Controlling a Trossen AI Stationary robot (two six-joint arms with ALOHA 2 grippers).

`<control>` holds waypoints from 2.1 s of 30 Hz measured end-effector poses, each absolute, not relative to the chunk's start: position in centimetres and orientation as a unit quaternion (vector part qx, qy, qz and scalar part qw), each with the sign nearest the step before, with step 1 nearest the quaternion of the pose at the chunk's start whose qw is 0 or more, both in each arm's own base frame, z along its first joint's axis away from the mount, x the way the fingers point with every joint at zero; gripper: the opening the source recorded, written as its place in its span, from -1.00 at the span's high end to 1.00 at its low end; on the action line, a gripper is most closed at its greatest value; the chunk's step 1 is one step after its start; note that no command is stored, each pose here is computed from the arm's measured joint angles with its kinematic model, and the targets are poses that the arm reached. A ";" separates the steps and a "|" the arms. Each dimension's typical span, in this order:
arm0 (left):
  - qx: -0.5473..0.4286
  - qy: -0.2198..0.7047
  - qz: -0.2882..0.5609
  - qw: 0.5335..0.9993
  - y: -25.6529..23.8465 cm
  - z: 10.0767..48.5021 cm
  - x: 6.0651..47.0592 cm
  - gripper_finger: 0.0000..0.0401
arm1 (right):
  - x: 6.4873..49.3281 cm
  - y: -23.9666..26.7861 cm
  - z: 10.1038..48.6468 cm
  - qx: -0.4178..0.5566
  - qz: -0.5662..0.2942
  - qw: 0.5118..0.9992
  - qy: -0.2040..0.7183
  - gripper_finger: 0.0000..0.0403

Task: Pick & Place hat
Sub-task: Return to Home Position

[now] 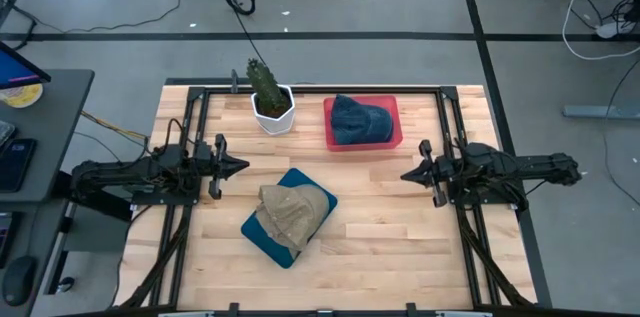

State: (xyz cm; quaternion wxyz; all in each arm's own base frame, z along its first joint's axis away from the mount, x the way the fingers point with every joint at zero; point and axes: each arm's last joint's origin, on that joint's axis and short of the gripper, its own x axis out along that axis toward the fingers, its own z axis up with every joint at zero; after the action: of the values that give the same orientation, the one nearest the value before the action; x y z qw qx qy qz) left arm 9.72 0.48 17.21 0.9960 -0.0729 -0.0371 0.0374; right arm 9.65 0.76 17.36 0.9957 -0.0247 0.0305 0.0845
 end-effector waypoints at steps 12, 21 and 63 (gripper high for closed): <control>-0.073 -0.037 0.037 0.996 0.5 17.2 9.7 0.99 | 9.8 0.7 17.0 -0.004 0.077 0.997 -0.009 1.00; -0.073 -0.037 0.038 0.996 0.5 17.2 9.7 0.99 | 9.8 0.6 17.0 -0.025 0.056 0.998 -0.008 1.00; -0.073 -0.037 0.037 0.996 0.5 17.2 9.7 0.99 | 9.9 0.6 16.8 -0.018 0.051 0.999 0.001 0.86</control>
State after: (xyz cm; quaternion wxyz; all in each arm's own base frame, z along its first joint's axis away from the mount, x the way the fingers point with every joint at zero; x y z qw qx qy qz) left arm 9.72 0.49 17.22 0.9959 -0.0729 -0.0371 0.0374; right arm 9.92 0.58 16.81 0.9986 -0.0176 0.0011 0.0507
